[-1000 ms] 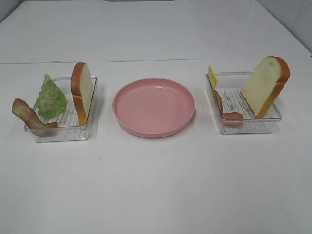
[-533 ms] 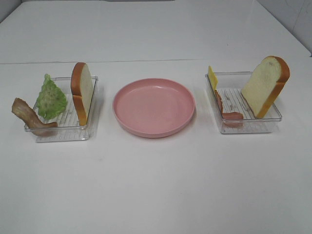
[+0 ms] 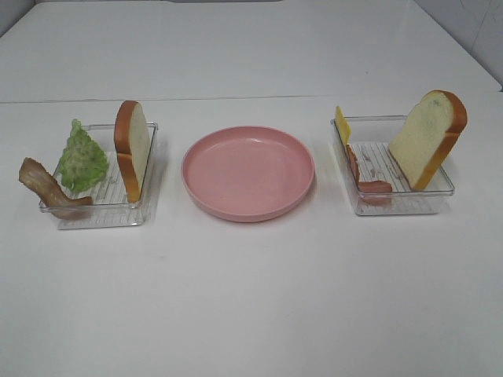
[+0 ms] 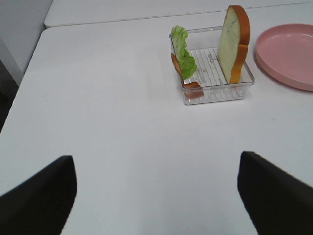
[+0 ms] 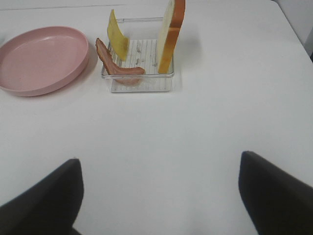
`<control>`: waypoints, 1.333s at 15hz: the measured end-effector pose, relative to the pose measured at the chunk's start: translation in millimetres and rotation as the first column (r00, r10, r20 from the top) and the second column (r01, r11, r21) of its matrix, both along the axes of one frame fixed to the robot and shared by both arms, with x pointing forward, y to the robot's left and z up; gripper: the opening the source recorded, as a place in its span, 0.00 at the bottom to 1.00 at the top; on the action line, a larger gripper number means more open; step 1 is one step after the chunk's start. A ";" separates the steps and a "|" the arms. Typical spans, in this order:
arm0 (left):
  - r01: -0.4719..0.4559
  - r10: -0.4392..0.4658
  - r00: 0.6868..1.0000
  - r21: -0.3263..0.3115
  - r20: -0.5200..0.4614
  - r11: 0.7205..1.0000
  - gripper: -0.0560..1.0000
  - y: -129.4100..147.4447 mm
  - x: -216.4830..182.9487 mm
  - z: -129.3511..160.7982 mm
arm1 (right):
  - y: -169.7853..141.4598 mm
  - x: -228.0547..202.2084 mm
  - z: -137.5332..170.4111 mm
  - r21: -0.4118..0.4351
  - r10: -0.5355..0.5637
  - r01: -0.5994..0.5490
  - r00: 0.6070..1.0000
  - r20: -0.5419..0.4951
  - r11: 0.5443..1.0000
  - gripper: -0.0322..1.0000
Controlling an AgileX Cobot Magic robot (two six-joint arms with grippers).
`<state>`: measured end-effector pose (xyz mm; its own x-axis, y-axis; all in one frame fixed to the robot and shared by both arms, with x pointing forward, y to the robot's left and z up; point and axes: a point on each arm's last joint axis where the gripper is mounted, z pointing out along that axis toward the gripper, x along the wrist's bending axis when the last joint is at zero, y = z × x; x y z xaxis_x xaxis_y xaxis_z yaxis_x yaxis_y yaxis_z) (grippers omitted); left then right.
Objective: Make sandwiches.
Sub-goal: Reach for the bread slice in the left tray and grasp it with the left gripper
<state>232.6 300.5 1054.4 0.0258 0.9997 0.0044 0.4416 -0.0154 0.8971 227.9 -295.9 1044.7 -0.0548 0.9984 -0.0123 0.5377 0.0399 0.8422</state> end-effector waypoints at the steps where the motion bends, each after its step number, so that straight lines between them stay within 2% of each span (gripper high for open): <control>1: 0.000 0.000 1.000 0.000 0.000 1.000 0.85 0.0 0.0 0.0 | 0.0 0.0 0.0 0.000 0.000 0.000 1.000 0.000 1.000 0.81; 4: 0.001 -0.001 1.000 -0.002 0.002 1.000 0.85 -0.2 0.1 0.2 | 0.0 0.0 0.0 0.000 0.000 0.000 1.000 0.000 1.000 0.81; 6: -0.002 0.002 0.998 0.000 0.070 1.000 0.85 0.2 -0.4 15.3 | 0.0 0.0 0.0 0.000 0.000 0.000 1.000 0.000 1.000 0.81; 9: 0.002 -0.002 0.998 -0.007 0.055 1.000 0.85 -0.6 18.8 33.0 | 0.0 0.0 0.0 0.000 0.000 0.000 1.000 0.000 1.000 0.81; 11: 0.011 -0.011 1.000 -0.028 -0.021 1.000 0.85 -2.6 48.1 46.5 | 0.0 0.0 0.0 0.000 0.000 0.000 1.000 0.000 1.000 0.81; 12: 0.017 -0.025 0.991 -0.059 -0.132 0.998 0.85 -5.4 85.8 59.2 | 0.0 0.0 0.0 0.000 0.000 0.000 1.000 0.000 1.000 0.81; 15: 0.018 -0.054 0.954 -0.126 -0.295 0.992 0.85 -11.1 150.8 71.5 | 0.0 0.0 0.0 0.000 0.000 0.000 1.000 0.000 1.000 0.81; 16: 0.017 -0.062 0.946 -0.141 -0.319 0.990 0.85 -12.3 162.5 72.8 | 0.0 0.0 0.0 0.000 0.000 0.000 1.000 0.000 1.000 0.81; 20: -0.002 -0.120 0.880 -0.256 -0.460 0.967 0.85 -22.2 250.9 71.7 | 0.0 0.0 0.0 0.000 0.000 0.000 1.000 0.000 1.000 0.81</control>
